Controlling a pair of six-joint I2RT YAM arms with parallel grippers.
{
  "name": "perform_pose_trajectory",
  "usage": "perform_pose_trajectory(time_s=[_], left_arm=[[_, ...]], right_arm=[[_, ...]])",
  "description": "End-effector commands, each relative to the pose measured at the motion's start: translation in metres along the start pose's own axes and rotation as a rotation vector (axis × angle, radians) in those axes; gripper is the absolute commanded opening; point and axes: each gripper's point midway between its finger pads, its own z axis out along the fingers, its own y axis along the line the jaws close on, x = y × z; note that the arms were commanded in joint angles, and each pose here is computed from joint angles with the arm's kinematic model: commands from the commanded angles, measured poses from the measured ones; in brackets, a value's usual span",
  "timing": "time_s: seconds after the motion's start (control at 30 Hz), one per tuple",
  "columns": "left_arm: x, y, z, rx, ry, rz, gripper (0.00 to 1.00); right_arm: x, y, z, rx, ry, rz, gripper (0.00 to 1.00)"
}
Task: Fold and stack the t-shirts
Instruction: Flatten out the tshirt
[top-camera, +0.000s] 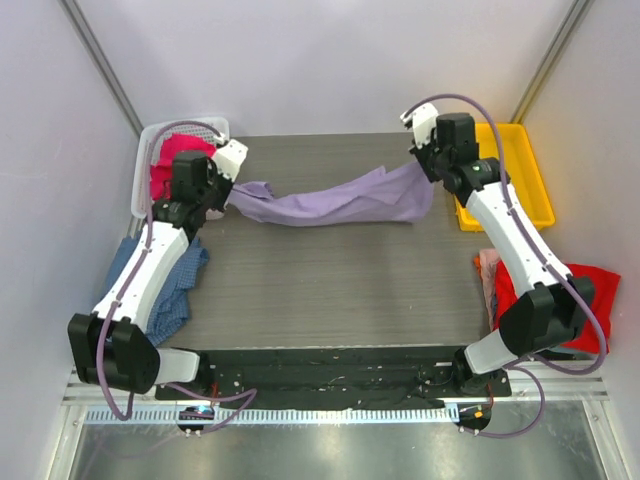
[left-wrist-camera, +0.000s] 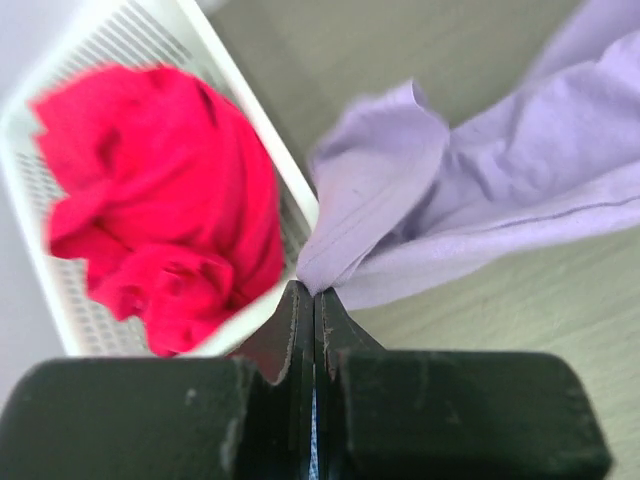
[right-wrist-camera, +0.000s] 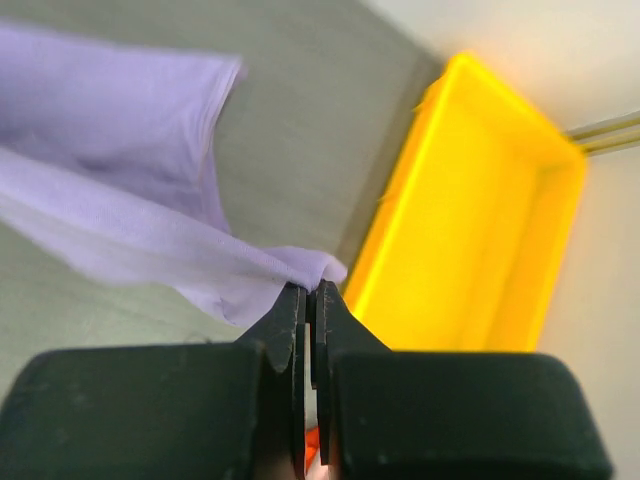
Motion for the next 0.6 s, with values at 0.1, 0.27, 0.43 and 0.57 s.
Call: perform_pose_trajectory(time_s=[0.1, 0.27, 0.43, 0.57], left_arm=[[-0.061, 0.025, -0.028, -0.071, -0.174, -0.087, 0.00], [-0.079, 0.032, -0.033, -0.087, -0.214, -0.118, 0.00], [-0.082, 0.029, -0.055, -0.064, -0.233, -0.108, 0.00], [-0.078, 0.022, -0.079, -0.045, -0.249, -0.088, 0.00]], right_arm=[[-0.050, -0.051, -0.059, 0.169, -0.123, 0.039, 0.01], [-0.059, -0.065, -0.076, 0.219, -0.150, 0.046, 0.01], [-0.054, -0.064, -0.101, 0.211, -0.161, 0.055, 0.01], [-0.047, -0.061, -0.124, 0.200, -0.171, 0.060, 0.01]])
